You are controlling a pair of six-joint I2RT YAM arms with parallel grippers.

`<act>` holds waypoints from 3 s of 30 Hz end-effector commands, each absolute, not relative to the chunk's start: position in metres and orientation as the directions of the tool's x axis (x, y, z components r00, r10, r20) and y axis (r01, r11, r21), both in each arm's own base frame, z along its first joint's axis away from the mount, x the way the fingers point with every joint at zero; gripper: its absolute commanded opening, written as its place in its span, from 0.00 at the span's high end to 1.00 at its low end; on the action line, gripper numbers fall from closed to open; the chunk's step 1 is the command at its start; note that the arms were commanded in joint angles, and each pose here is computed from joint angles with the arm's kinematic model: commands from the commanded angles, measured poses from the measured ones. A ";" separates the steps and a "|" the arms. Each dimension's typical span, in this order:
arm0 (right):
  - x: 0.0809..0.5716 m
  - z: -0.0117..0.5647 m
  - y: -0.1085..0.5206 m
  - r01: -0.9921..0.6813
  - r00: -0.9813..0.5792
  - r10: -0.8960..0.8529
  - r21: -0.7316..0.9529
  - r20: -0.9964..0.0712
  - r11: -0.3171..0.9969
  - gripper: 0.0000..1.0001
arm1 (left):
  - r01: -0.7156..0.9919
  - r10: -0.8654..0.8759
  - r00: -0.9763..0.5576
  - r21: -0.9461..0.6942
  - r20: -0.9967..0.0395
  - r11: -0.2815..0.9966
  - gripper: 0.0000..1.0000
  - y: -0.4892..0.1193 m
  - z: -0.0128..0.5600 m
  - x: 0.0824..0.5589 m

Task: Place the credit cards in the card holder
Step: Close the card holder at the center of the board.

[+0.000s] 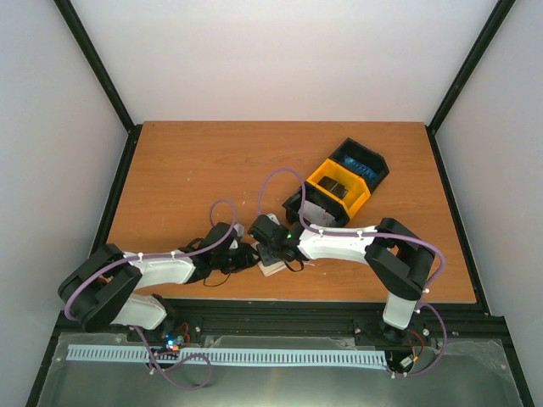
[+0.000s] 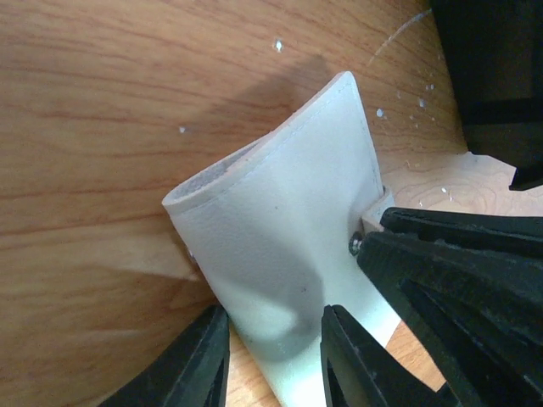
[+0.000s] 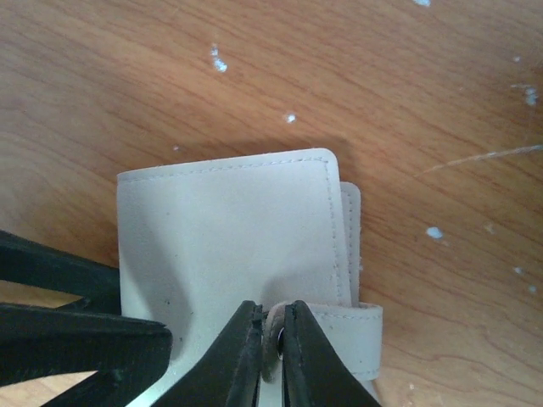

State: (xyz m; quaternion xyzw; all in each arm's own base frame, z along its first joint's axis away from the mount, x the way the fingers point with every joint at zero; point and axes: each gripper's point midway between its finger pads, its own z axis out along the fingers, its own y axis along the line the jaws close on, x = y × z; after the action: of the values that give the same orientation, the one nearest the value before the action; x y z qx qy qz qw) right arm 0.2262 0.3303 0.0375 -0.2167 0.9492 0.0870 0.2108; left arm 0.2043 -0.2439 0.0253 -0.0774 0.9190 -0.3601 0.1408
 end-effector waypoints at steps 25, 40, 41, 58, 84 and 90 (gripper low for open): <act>0.229 0.080 0.339 -0.415 -0.813 -0.252 0.218 -0.525 0.884 0.85 | -0.119 -0.280 -0.947 -0.636 -0.158 0.762 0.68 -0.226 0.005 0.188; 0.220 0.059 0.323 -0.291 -0.910 -0.116 0.413 -0.398 0.863 0.82 | -0.113 -0.267 -0.952 -0.635 -0.152 0.764 0.66 -0.227 0.003 0.187; 0.219 0.059 0.324 -0.289 -0.912 -0.112 0.423 -0.394 0.859 0.81 | -0.113 -0.267 -0.952 -0.635 -0.152 0.764 0.66 -0.227 0.003 0.187; 0.227 0.049 0.326 -0.280 -0.916 -0.113 0.414 -0.385 0.866 0.81 | -0.107 -0.259 -0.954 -0.635 -0.151 0.765 0.66 -0.228 0.002 0.186; 0.234 0.042 0.325 -0.298 -0.903 -0.128 0.383 -0.411 0.874 0.81 | -0.112 -0.256 -0.956 -0.627 -0.144 0.771 0.69 -0.228 -0.002 0.186; 0.233 0.042 0.321 -0.335 -0.886 -0.186 0.309 -0.424 0.890 0.75 | -0.123 -0.281 -0.947 -0.633 -0.155 0.764 0.69 -0.227 0.001 0.190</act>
State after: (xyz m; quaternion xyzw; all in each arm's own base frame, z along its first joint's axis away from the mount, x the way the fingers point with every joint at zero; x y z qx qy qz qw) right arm 0.2290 0.3231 0.0394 -0.1188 0.9514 0.2197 0.1804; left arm 0.2048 -0.2422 0.0247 -0.0961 0.9125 -0.3694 0.1470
